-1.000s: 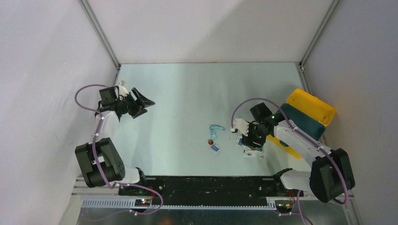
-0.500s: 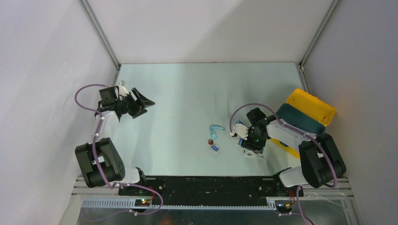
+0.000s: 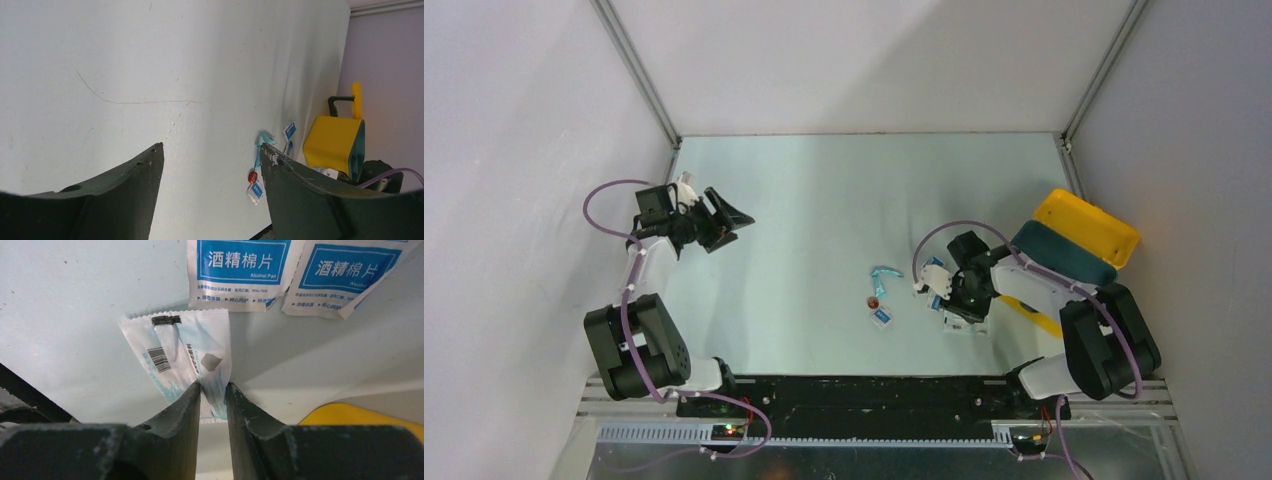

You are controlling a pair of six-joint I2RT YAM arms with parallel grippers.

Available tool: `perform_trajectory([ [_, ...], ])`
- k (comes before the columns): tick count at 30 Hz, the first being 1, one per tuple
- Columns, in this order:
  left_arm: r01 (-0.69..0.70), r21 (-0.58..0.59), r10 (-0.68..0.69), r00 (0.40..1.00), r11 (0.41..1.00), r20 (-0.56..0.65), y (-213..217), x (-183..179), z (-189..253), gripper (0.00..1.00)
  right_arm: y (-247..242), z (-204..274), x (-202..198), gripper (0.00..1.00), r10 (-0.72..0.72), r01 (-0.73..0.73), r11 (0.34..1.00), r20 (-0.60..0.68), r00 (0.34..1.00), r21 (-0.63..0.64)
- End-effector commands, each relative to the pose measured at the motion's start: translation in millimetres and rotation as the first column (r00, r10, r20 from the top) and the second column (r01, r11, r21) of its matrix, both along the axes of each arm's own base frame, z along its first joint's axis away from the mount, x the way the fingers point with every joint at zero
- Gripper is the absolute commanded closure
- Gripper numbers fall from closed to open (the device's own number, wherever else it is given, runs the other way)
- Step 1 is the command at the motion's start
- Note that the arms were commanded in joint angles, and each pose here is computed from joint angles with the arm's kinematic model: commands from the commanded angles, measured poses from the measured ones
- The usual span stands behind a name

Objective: Organize the medicine kit

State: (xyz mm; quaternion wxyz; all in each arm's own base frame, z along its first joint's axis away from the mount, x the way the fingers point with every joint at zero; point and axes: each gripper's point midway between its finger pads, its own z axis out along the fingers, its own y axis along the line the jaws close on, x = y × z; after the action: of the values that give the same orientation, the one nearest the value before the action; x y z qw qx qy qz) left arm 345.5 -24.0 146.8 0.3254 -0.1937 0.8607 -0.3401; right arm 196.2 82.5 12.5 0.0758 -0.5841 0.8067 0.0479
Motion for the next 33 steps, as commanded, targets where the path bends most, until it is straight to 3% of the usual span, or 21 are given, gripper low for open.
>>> perform_trajectory([
  [1,0.005,0.026,-0.007,0.997,1.000,0.074,4.4,9.5,20.6,0.25,-4.6,8.5,12.4,0.73,-0.001,0.003,1.000,0.104,0.995,-0.012],
  [7,0.005,0.025,-0.007,0.997,1.000,0.075,4.4,10.2,21.5,0.25,-1.9,41.2,22.7,0.79,-0.014,0.010,1.000,0.202,0.979,0.019],
  [12,0.005,0.026,-0.007,0.997,1.000,0.076,4.5,10.4,21.3,0.25,6.4,77.9,35.9,0.93,-0.032,0.006,0.996,0.305,0.952,0.085],
  [17,0.006,0.022,-0.008,0.997,1.000,0.074,4.3,10.6,21.3,0.25,12.2,113.0,41.8,0.94,-0.081,0.029,0.988,0.360,0.929,0.149],
  [22,0.007,0.018,-0.009,0.998,1.000,0.069,3.9,11.0,20.2,0.25,18.3,167.0,49.1,0.96,-0.189,0.064,0.953,0.415,0.890,0.296],
  [26,0.009,0.011,-0.010,0.998,1.000,0.066,3.6,12.1,20.2,0.25,-2.0,191.1,61.8,0.97,-0.279,0.134,0.938,0.464,0.841,0.321],
  [33,0.009,0.010,-0.010,0.998,1.000,0.064,3.7,11.4,19.2,0.26,-59.7,197.7,77.3,0.98,-0.347,0.249,0.936,0.523,0.779,0.249],
])
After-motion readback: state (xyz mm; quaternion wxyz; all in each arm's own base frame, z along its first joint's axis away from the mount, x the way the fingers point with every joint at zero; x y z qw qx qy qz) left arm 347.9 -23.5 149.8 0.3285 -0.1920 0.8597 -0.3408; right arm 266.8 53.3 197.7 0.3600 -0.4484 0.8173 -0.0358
